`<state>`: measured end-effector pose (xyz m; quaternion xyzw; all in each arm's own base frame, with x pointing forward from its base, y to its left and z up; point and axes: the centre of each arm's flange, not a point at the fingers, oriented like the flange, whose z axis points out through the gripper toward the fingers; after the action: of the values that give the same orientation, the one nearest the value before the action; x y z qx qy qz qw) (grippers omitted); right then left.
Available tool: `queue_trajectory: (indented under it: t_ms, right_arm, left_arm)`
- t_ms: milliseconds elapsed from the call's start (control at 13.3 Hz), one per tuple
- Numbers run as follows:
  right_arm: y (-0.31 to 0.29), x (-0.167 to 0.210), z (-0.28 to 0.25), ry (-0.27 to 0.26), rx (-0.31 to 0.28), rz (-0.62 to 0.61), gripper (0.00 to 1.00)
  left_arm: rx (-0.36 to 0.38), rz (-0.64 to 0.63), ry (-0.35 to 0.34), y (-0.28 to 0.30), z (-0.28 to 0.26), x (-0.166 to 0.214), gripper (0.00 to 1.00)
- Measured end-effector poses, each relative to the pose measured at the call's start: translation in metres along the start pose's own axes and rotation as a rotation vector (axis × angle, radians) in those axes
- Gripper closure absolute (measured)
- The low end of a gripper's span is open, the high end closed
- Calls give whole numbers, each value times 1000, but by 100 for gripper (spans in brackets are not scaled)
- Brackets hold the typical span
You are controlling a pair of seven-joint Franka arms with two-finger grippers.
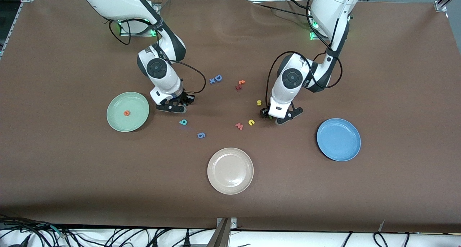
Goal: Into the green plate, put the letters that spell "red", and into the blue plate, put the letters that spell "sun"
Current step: 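Place the teal 1 on the green plate while the left gripper grasps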
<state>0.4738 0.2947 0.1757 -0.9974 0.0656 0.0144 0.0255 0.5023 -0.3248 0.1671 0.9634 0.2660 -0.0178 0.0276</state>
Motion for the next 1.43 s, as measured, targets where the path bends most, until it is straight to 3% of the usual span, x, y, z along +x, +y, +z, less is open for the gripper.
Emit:
queue_trajectory:
  t_ms: [451,827,1128,1429]
  right_arm:
    - [3,3,-1,-11,-15,10,82]
    - [27,60,-76,-105,-173,52,82]
    - [99,115,-132,-148,-232,-36,82]
    - [180,132,-107,-220,-223,-115,82]
  left_arm:
    - [0,-10,1,1,0,-1,30]
    - [1,-13,1,0,0,-1,35]
    - [3,-11,2,0,0,0,37]
    - [6,3,13,0,0,1,37]
